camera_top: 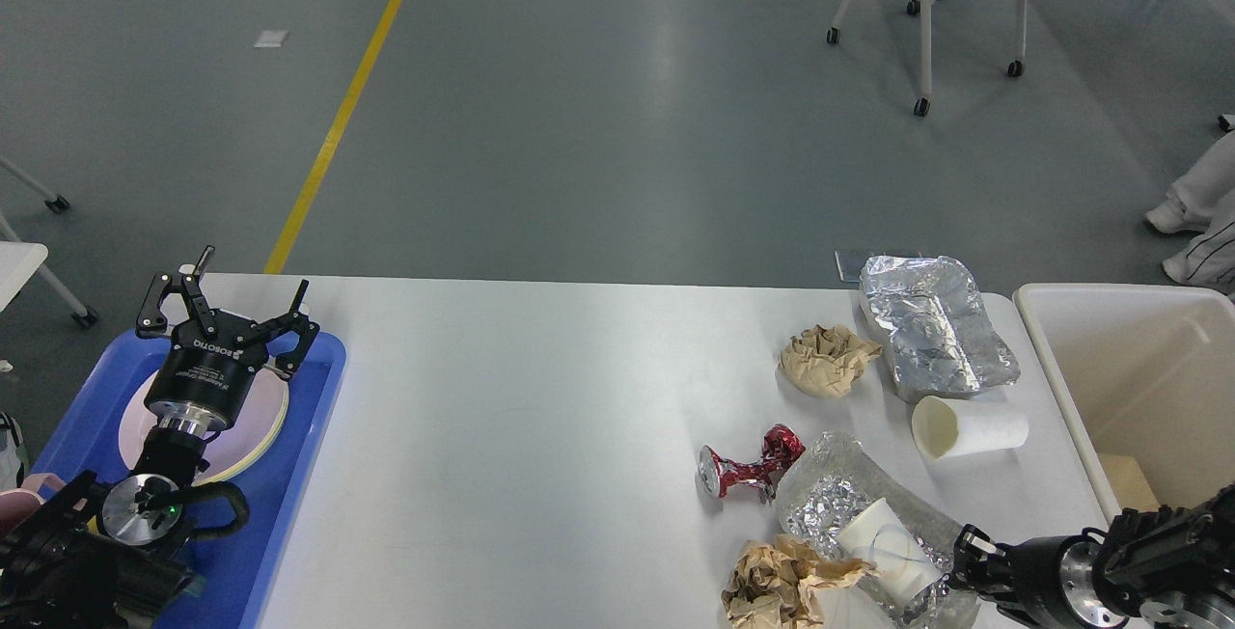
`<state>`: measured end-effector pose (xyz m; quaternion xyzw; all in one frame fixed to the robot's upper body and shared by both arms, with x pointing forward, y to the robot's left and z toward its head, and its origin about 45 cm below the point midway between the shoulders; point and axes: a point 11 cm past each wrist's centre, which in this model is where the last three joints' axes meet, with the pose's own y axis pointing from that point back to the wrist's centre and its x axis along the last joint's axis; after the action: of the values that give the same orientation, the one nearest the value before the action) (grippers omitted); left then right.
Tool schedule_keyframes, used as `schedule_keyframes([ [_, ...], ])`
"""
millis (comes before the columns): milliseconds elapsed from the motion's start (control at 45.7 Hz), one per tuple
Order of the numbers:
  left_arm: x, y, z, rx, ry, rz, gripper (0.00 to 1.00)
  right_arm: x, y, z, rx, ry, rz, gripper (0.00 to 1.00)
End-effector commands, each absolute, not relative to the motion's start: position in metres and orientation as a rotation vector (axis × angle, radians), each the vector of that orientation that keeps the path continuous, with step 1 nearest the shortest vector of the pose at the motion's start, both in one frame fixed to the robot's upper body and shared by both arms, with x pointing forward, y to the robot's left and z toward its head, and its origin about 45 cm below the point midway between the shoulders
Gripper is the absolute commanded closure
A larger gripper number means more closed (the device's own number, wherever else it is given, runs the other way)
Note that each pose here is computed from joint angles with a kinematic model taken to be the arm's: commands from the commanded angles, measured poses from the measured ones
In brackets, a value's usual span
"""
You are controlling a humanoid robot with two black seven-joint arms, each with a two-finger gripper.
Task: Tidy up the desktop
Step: 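Move the right gripper down along the bin edge toward the robot, then grasp the crumpled foil sheet holding a white cup and lift it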
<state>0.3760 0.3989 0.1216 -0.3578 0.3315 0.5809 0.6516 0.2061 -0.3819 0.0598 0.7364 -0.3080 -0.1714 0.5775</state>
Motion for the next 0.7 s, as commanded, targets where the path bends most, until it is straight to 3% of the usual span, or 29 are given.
schedule_keyframes([
  [0,0.376,0.399,0.122,-0.812,0.753,1.319,0.02,0.205,-0.378,0.071,1.744,-0.718,-0.410,1.00],
  [679,0.376,0.399,0.122,-0.812,0.753,1.319,0.02,0.216,-0.383,0.148,1.791,-0.700,-0.325,1.00],
])
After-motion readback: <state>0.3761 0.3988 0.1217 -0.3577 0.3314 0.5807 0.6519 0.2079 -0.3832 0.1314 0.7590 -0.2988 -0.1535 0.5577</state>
